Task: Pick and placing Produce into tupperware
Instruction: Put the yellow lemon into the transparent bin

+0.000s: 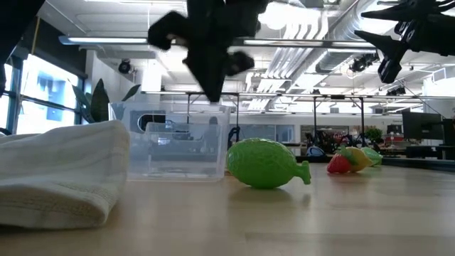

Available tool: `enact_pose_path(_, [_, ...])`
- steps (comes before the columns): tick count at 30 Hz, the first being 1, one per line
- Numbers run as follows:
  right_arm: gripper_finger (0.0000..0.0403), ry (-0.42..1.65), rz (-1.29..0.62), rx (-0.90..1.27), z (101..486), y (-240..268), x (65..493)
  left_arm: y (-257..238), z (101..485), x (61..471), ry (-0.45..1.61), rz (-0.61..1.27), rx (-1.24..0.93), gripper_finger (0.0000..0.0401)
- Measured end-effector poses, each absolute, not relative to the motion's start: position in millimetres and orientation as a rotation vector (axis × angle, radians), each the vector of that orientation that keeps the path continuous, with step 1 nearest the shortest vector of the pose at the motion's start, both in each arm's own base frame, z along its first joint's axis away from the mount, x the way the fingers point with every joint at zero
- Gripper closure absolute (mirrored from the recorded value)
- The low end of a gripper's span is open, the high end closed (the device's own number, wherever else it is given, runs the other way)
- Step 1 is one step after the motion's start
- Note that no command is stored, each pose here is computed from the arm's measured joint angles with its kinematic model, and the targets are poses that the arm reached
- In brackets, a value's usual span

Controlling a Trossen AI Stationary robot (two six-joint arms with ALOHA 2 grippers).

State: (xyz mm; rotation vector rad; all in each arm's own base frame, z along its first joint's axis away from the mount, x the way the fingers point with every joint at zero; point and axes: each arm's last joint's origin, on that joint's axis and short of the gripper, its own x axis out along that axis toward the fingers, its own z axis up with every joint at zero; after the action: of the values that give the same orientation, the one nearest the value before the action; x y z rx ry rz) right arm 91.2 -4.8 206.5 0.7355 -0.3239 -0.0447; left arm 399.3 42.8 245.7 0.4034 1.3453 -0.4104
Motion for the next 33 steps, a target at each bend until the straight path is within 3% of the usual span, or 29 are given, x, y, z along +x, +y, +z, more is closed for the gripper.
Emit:
enact_pose_path(5, [0.0277,-0.325,-0.045,0.731,206.6,-4.8,91.2,45.7,305.8,375.0,1.244,-0.289,0.403,0.0398])
enact_pose_path(10, [0.0277,-0.329,-0.045,0.720,206.9,-4.8,91.0,48.5,374.1,317.8,1.086,-0.092,0.437,0.0398])
enact_pose_path(16, [0.0277,-0.339,-0.041,0.721,207.9,-4.8,90.7,42.9,405.8,241.0,0.822,0.106,0.451,0.0398])
enact_pose_path(25, [0.0277,-0.339,-0.042,0.720,207.8,-4.8,90.7,28.5,347.4,164.7,0.513,0.146,0.346,0.0398])
enact_pose_path(33, [0.0277,-0.342,-0.037,0.756,207.9,-4.9,90.7,23.9,296.1,142.4,0.536,0.114,0.295,0.0398])
